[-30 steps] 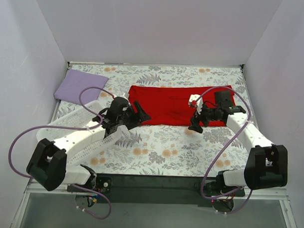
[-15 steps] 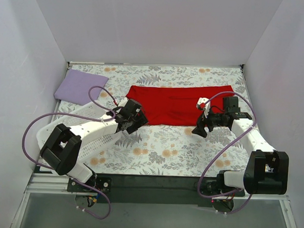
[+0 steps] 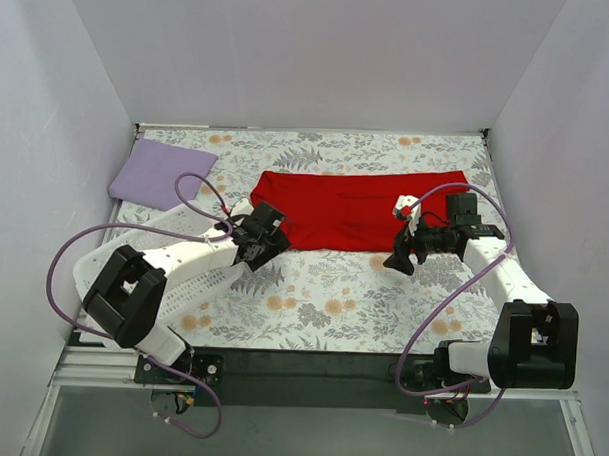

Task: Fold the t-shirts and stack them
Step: Fold the tshirt

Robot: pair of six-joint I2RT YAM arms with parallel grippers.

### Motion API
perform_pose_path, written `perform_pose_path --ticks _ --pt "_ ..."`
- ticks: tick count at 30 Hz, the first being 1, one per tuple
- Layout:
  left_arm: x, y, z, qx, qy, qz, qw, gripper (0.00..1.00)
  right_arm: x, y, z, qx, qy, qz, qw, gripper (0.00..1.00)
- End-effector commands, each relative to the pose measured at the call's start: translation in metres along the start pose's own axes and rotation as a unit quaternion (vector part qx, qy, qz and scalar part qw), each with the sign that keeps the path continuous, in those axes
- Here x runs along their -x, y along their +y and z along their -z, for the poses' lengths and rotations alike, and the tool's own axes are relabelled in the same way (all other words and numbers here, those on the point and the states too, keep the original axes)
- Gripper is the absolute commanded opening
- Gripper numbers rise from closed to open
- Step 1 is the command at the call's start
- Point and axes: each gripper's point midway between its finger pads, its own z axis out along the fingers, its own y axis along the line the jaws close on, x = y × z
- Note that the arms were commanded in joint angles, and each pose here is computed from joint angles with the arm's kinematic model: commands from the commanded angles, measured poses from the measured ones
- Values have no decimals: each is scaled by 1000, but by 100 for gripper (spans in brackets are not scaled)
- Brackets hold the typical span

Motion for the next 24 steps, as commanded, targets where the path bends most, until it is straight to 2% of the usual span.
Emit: perform_pose_path --ticks 1,8,19,24 --pt "11 13 -3 49 -33 29 998 63 3 3 0 5 -11 5 1000 86" --pt "18 40 -13 162 -59 53 984 57 2 2 0 2 -9 6 1000 86" --pt "50 15 -27 166 -98 44 980 56 1 3 -1 6 -9 3 1000 86" --pt "51 21 -36 185 -97 33 977 51 0 2 0 6 -8 4 1000 86"
